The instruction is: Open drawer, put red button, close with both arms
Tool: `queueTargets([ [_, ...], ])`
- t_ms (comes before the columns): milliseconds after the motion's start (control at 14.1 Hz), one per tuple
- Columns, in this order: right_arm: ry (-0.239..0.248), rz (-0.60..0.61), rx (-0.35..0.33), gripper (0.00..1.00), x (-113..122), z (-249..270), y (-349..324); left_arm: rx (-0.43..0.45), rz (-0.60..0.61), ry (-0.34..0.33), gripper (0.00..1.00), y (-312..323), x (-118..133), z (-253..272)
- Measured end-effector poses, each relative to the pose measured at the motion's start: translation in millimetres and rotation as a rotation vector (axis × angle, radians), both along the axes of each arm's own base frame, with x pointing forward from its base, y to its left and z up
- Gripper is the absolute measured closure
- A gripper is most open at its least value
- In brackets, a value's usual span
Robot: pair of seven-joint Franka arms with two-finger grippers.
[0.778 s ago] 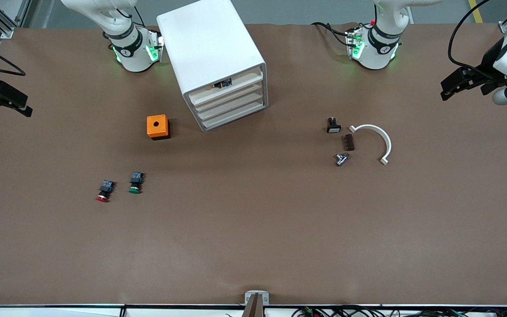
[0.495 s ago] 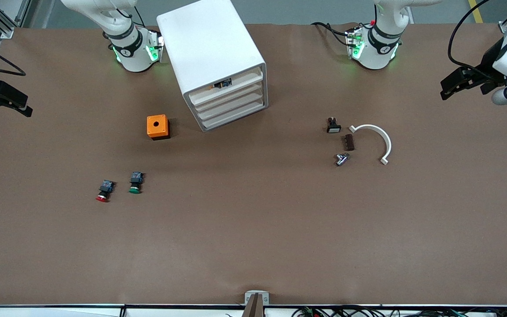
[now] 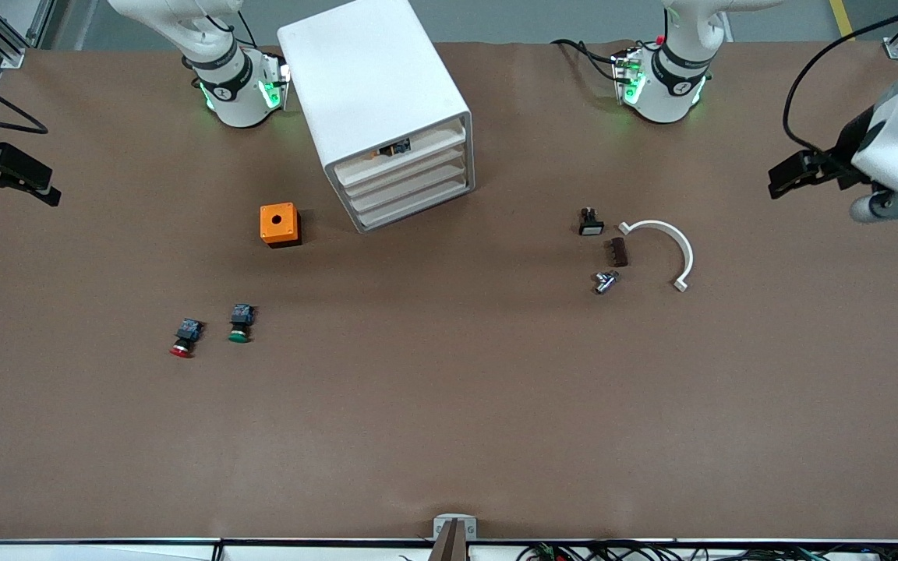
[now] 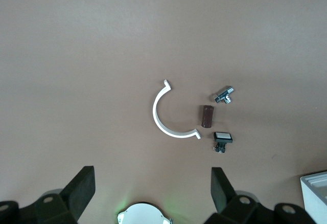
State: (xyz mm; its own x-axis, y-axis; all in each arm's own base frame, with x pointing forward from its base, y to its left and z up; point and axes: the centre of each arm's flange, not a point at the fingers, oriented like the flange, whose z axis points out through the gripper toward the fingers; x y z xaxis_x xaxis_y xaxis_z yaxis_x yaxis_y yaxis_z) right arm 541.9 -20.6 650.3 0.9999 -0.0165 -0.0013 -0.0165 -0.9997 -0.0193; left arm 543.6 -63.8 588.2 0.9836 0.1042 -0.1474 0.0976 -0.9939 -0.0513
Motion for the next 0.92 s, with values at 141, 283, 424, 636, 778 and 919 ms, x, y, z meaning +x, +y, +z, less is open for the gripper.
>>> queueTargets([
  [141, 0.001, 0.000, 0.002, 0.00, 0, 0, 0, -0.023, 0.020, 0.016, 0.00, -14, 16, -29],
  [283, 0.001, -0.001, 0.002, 0.00, 0, 0, 0, -0.044, 0.098, 0.034, 0.00, -34, 30, -63],
  [424, 0.002, -0.001, 0.003, 0.00, -1, -1, 0, -0.042, 0.209, 0.070, 0.00, -59, 41, -101],
  [636, 0.003, -0.001, 0.003, 0.00, -1, -1, 0, -0.012, 0.421, 0.135, 0.00, -119, 45, -157],
  [778, 0.004, -0.001, 0.004, 0.00, -1, -1, 0, 0.002, 0.565, 0.193, 0.00, -168, 39, -194],
  [919, 0.004, -0.001, 0.004, 0.00, -1, -1, 0, 0.034, 0.689, 0.247, 0.00, -214, 28, -230],
])
